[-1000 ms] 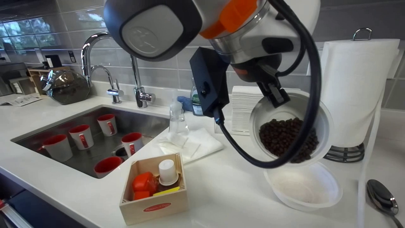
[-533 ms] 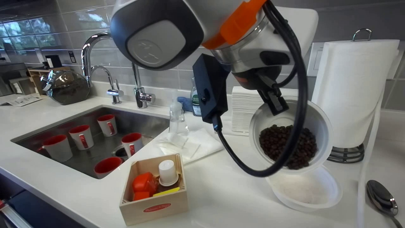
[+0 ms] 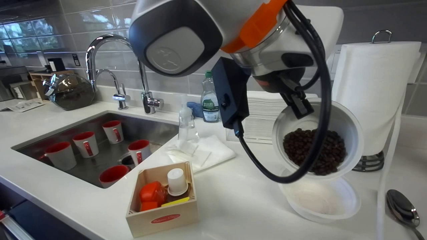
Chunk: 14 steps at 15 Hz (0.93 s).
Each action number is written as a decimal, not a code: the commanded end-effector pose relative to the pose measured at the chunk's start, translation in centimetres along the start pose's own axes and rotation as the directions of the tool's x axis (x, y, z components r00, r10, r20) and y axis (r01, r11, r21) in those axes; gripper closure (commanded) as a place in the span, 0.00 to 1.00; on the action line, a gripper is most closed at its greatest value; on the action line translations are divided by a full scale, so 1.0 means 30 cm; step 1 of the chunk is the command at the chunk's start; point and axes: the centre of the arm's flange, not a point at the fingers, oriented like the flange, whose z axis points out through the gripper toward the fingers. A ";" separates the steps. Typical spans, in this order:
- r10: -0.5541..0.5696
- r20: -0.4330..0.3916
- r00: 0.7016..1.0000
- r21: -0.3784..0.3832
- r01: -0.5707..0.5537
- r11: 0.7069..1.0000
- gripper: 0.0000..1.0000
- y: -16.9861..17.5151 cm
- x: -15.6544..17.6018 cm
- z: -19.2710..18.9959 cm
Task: Move some objects from the bowl on the left into the bowl on the right
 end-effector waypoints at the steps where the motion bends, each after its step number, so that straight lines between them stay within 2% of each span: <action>1: -0.003 -0.071 0.997 0.012 0.004 1.000 1.00 -0.019 -0.006 0.060; 7: -0.032 -0.180 0.983 0.010 0.034 0.999 1.00 -0.031 -0.059 0.027; 14: -0.036 -0.225 0.974 -0.008 0.035 0.999 1.00 -0.020 -0.083 0.045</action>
